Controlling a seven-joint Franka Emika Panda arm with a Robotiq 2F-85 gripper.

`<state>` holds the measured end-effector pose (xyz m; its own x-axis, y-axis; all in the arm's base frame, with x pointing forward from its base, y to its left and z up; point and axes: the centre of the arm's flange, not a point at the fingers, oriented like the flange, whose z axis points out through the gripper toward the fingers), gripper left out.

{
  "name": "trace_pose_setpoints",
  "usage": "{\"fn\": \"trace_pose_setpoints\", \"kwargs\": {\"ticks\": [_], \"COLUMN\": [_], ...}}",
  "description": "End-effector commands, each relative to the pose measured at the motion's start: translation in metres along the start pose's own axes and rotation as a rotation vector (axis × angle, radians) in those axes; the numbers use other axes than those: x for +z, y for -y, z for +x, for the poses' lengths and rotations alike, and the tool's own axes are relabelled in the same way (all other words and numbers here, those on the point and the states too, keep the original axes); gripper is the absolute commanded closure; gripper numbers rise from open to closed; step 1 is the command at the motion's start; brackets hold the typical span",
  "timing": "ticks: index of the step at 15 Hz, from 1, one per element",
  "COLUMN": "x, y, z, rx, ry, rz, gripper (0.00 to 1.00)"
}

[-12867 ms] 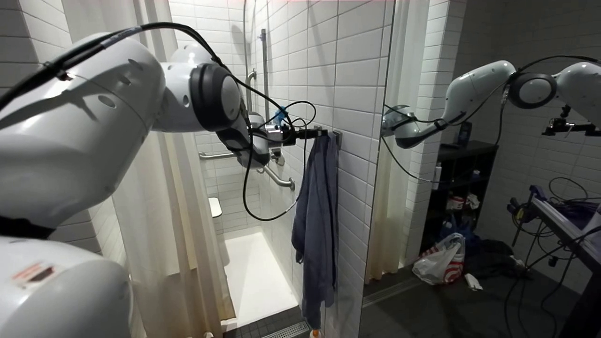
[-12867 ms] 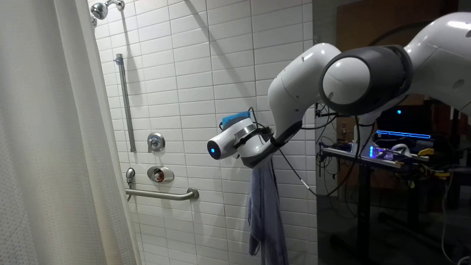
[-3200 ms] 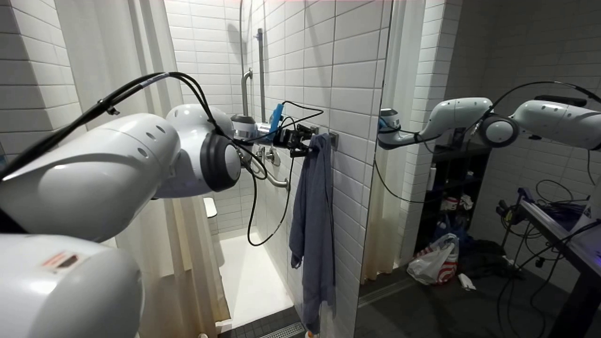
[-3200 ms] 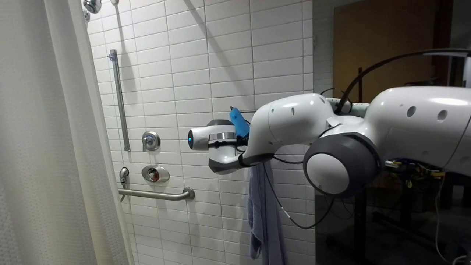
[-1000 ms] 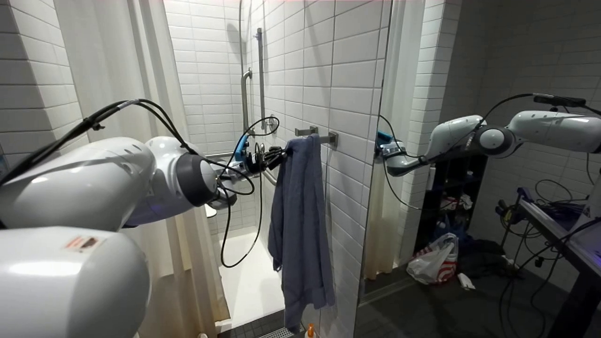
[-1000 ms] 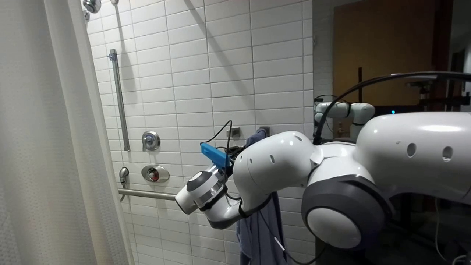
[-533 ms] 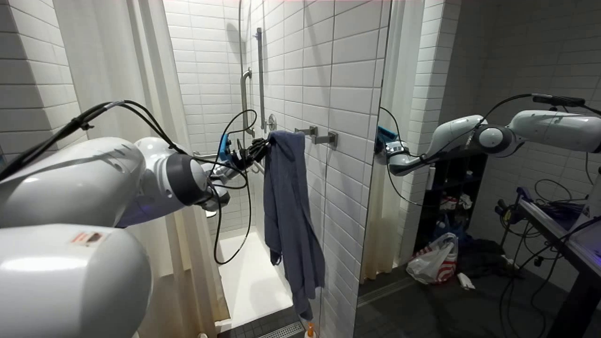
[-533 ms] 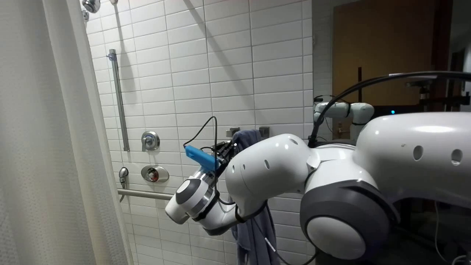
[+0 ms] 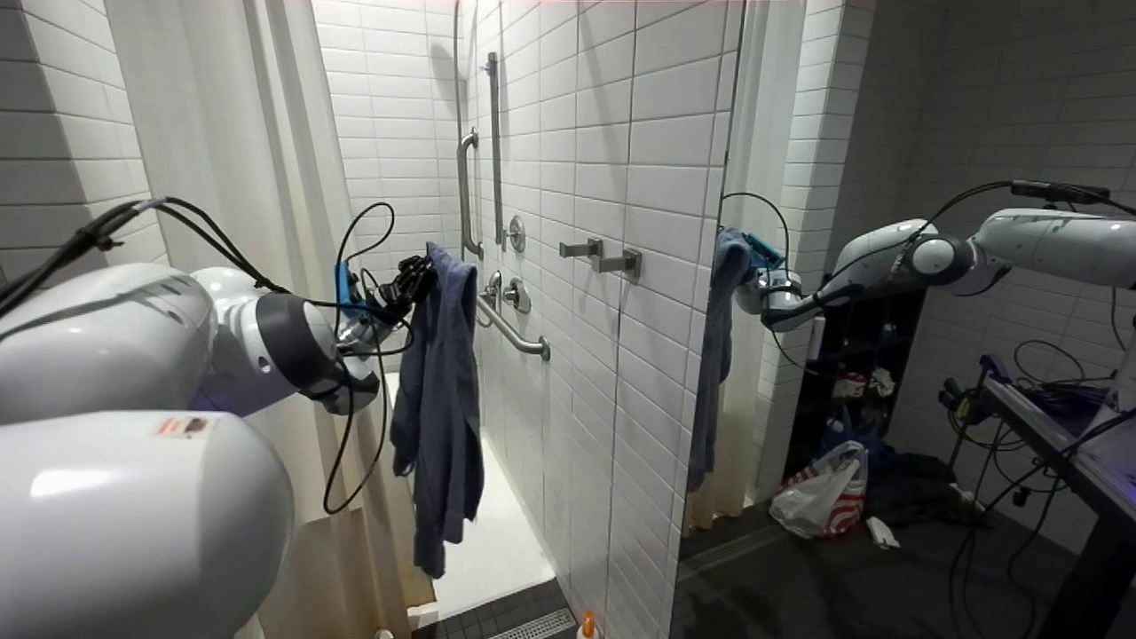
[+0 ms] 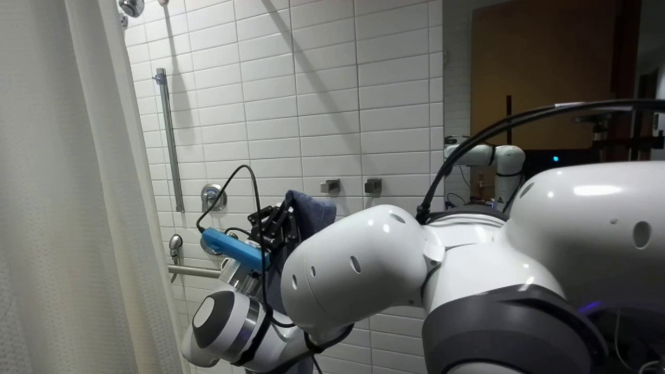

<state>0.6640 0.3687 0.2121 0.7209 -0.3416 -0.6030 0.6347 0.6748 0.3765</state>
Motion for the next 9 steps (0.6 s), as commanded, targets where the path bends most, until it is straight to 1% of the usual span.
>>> {"fn": "trace_pose_setpoints", "kwargs": {"ticks": [1, 2, 3, 5, 6, 7, 9], "x": [0.011, 0.015, -0.003, 0.000, 0.001, 0.003, 0.003], "y": [0.012, 0.013, 0.001, 0.002, 0.002, 0.002, 0.001], "z": [-0.015, -0.012, -0.002, 0.000, 0.001, 0.001, 0.001], "rx": [0.054, 0.058, 0.029, 0.037, 0.038, 0.039, 0.040], "ry": [0.034, 0.024, 0.007, 0.009, 0.010, 0.012, 0.012], "rz": [-0.001, 0.006, 0.000, 0.003, 0.005, 0.006, 0.006], "gripper": [0.98, 0.71, 0.90, 0.80, 0.72, 0.70, 0.70]}}
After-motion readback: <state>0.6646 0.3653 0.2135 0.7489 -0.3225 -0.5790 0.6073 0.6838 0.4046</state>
